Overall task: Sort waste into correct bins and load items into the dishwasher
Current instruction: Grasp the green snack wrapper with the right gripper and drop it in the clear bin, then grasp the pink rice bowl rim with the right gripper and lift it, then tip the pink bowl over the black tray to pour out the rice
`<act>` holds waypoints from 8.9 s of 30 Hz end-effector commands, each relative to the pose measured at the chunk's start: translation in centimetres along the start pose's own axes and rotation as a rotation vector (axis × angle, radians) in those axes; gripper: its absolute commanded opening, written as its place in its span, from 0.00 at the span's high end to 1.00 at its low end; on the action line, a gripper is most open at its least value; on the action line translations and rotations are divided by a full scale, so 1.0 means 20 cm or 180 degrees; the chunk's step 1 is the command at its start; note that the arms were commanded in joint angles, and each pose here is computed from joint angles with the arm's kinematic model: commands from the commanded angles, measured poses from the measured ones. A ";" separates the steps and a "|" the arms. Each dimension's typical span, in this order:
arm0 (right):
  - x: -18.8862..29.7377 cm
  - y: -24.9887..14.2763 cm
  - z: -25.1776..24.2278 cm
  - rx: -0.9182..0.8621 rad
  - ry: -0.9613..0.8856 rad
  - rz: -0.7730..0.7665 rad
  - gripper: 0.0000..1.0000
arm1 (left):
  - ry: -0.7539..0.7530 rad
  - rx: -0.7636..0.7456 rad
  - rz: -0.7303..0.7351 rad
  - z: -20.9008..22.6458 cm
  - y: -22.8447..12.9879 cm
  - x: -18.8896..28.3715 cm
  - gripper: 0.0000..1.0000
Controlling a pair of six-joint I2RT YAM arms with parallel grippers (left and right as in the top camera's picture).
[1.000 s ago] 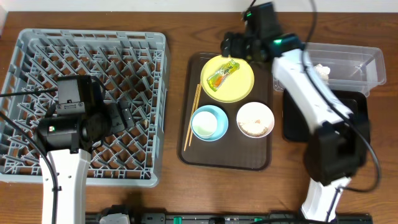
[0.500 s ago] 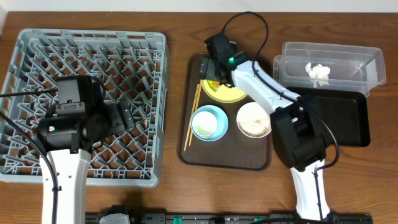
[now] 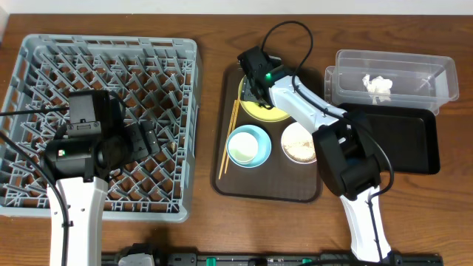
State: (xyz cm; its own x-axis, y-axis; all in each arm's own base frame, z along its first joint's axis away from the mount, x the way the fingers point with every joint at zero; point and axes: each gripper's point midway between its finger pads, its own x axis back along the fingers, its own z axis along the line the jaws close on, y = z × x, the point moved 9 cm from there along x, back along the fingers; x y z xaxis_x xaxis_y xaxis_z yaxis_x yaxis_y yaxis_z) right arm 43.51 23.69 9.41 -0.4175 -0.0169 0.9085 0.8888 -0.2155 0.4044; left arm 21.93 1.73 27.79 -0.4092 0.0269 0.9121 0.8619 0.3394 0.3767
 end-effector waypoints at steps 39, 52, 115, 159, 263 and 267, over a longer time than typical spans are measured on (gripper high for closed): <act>0.61 0.47 -1.34 -0.2143 -0.0734 -0.0112 0.92 | 0.0008 0.0027 -0.0057 0.00 0.02 0.03 0.07; 0.69 0.49 -1.30 -0.1436 -0.0524 -0.0136 0.33 | 0.0008 0.0027 -0.0058 0.00 0.02 0.03 0.07; 0.45 -0.63 -0.47 0.1618 0.0117 0.1077 0.57 | 0.0008 0.0027 -0.0057 0.00 0.02 0.03 0.07; 0.86 -0.25 -0.63 0.0856 0.0606 0.0324 0.99 | 0.0008 0.0027 -0.0057 0.00 0.02 0.03 0.07; 0.76 -0.25 -2.21 -0.2291 0.3738 -0.0962 0.99 | 0.0011 0.0027 -0.0046 0.00 0.02 0.03 0.07; 0.75 -0.23 -2.18 -0.2230 0.3750 -0.0904 0.99 | 0.0011 0.0027 -0.0046 0.00 0.02 0.03 0.07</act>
State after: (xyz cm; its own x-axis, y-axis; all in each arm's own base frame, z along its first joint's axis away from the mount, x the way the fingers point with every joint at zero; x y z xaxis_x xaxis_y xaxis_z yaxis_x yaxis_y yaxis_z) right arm 24.55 -18.79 16.52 -0.8026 -0.5901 0.0869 0.5965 -0.7937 0.1193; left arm 21.85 1.72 27.76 -0.4043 0.0274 0.9142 0.8639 0.3396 0.3719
